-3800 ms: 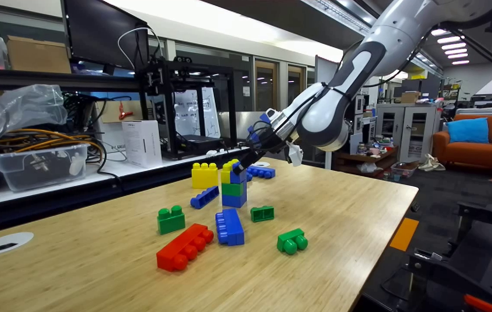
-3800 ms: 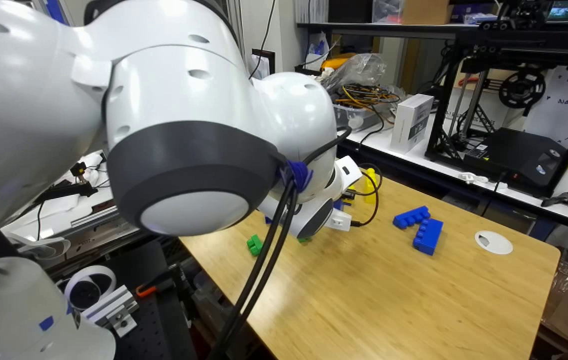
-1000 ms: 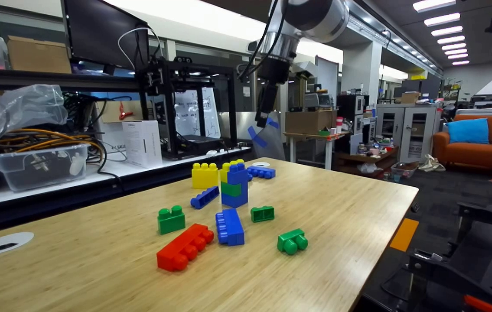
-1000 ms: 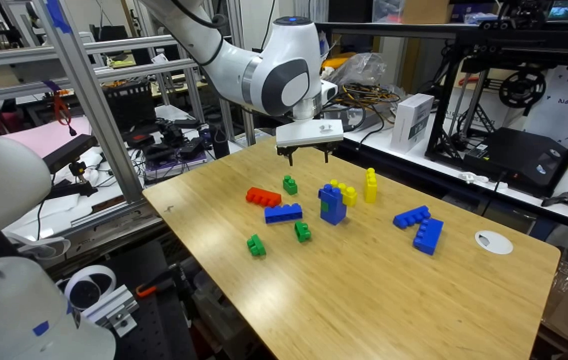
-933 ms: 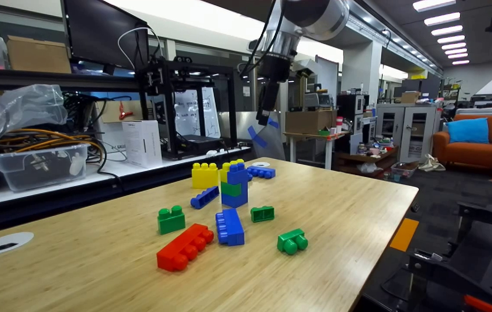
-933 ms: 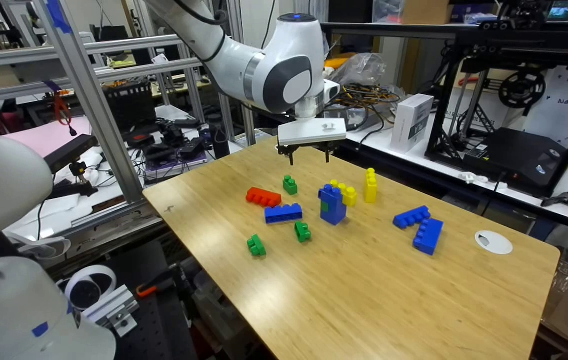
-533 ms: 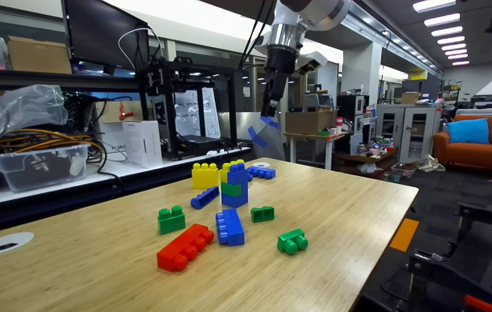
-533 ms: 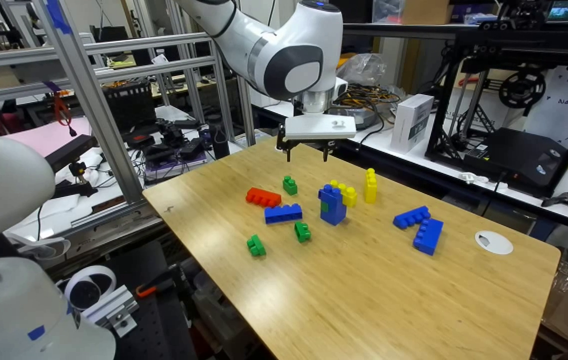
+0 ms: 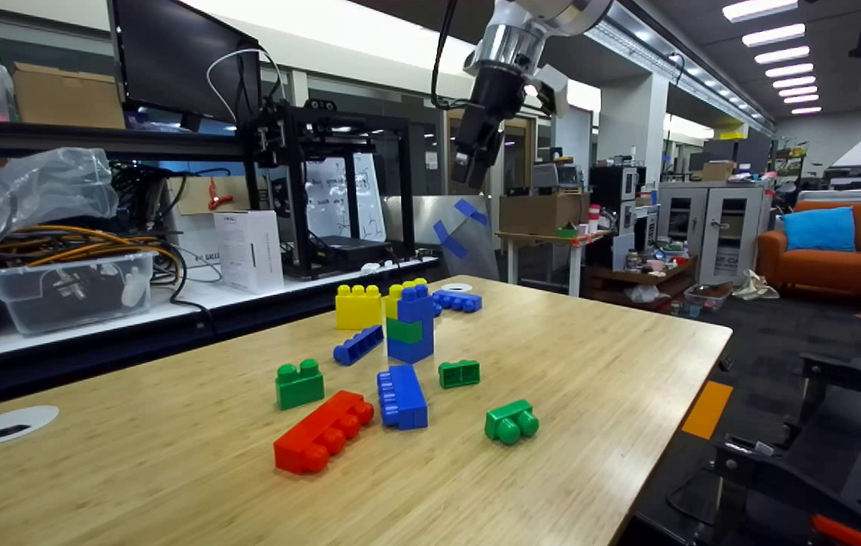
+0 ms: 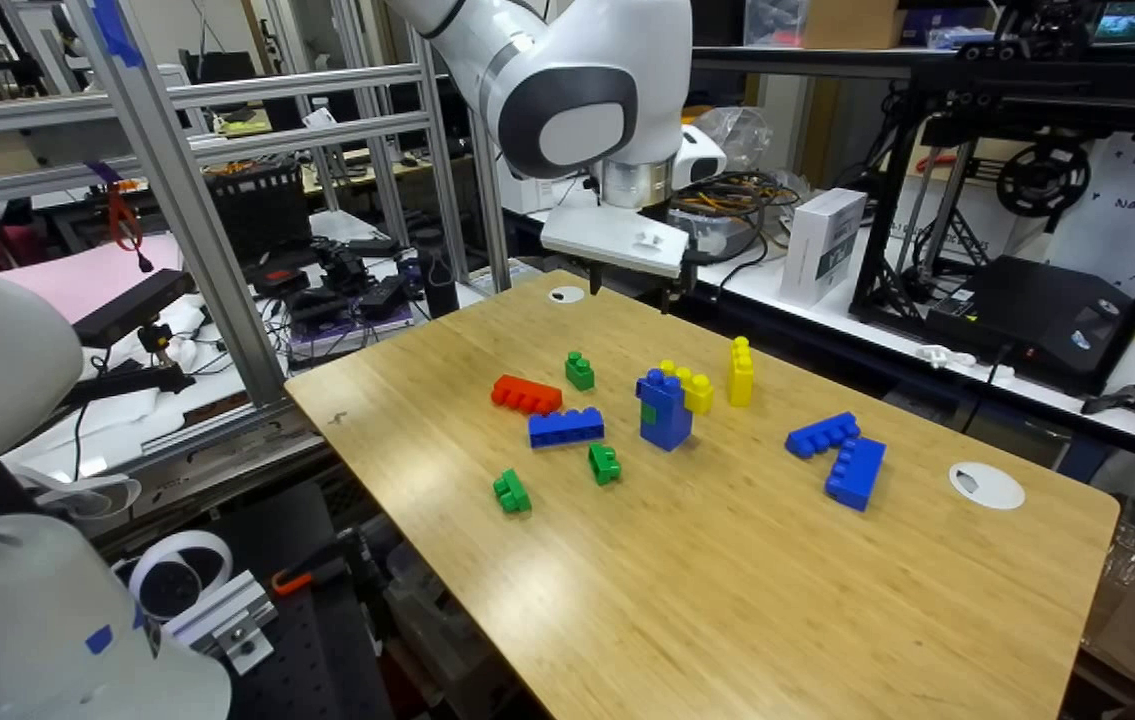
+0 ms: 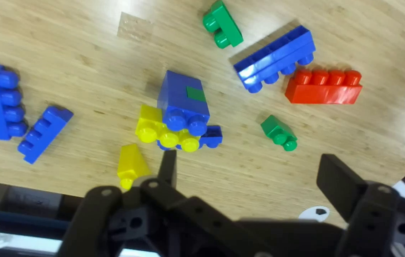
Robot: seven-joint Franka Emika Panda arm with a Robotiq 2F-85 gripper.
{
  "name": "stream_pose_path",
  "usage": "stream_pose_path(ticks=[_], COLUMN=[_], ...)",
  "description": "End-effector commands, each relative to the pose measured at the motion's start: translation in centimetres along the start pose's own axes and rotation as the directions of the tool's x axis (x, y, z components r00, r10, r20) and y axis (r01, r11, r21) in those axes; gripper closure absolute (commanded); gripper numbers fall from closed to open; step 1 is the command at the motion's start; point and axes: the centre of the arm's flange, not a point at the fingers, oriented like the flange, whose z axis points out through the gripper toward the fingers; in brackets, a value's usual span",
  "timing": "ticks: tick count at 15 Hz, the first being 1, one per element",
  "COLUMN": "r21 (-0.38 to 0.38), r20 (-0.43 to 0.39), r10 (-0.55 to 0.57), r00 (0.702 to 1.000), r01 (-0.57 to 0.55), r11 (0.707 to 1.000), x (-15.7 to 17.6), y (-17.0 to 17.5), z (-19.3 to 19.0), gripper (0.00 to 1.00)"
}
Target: Move the block tower to the right and add one more blue block on top
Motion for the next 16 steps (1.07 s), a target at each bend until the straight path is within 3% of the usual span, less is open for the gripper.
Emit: stream_pose_path(ticks=[1, 3, 8, 10, 11, 16], r21=[-0.079, -0.119, -0.179, -0.182, -0.170, -0.174], r20=[0.043, 0.084, 0.168, 0.210, 0.172, 0.191], r10=[0.181, 0.257, 0.320, 0.275, 0.299, 0.290], r00=[0.982, 0.963, 0.932, 0.938, 0.939, 0.938], r01=[-0.178, -0.246, -0.291, -0.239, -0.271, -0.259], r11=[0.981, 0.962, 0.940, 0.954, 0.947, 0.950], x=[-0.6, -1.3, -2.2, -2.8, -2.3, -2.4], y=[-0.5, -0.7, -1.6, -1.9, -1.6, -1.7], z=[1.0, 1.4, 2.3, 2.5, 2.8, 2.9], gripper=[0.00, 0.00, 0.00, 0.00, 0.00, 0.00])
